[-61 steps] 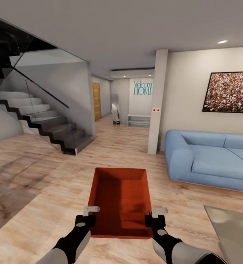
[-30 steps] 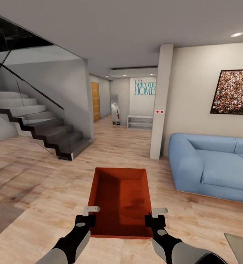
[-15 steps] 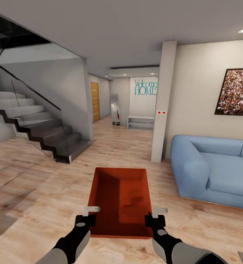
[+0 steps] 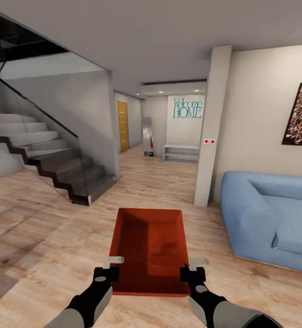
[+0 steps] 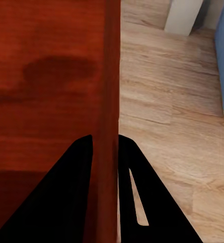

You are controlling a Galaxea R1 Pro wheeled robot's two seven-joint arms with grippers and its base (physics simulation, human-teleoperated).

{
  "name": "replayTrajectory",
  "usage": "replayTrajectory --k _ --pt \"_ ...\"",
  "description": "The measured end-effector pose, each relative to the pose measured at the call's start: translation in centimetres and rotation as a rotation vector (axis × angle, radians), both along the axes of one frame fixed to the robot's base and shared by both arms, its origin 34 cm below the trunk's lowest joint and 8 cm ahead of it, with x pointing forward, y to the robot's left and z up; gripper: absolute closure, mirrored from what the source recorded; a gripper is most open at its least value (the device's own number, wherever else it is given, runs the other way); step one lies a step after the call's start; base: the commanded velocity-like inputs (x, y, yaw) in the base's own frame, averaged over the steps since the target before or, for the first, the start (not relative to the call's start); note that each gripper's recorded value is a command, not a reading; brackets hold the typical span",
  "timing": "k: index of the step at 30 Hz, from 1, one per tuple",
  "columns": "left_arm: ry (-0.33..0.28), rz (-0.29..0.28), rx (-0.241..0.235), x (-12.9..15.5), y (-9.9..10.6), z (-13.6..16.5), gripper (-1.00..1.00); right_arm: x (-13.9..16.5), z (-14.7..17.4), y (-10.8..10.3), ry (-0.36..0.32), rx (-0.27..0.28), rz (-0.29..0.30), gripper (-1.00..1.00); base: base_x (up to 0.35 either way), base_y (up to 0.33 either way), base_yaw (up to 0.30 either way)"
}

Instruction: Move the two storage containers from the living room to the garage. In the garage, place one container on the floor and stack the other container on top of it (either order is fine).

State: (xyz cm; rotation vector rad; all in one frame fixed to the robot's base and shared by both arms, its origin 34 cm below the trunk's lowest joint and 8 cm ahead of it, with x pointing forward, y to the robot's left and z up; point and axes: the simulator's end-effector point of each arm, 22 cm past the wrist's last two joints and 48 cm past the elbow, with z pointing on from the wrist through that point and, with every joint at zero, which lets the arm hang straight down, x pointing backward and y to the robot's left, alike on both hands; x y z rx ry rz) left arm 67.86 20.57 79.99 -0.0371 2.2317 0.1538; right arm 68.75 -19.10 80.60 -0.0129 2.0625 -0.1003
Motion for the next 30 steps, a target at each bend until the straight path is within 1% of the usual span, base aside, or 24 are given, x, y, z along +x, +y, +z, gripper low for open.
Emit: replayTrajectory --k 7,30 --pt "0.000 0.000 0.000 -0.01 -0.01 -0.01 1.00 -0.01 0.00 -0.01 0.000 -0.001 0.000 1.00 0.323 0.000 0.075" --pt "0.001 0.000 -0.001 -0.03 0.00 -0.05 1.00 -0.02 -0.02 0.00 0.001 -0.001 0.000 1.00 0.323 0.000 0.002"
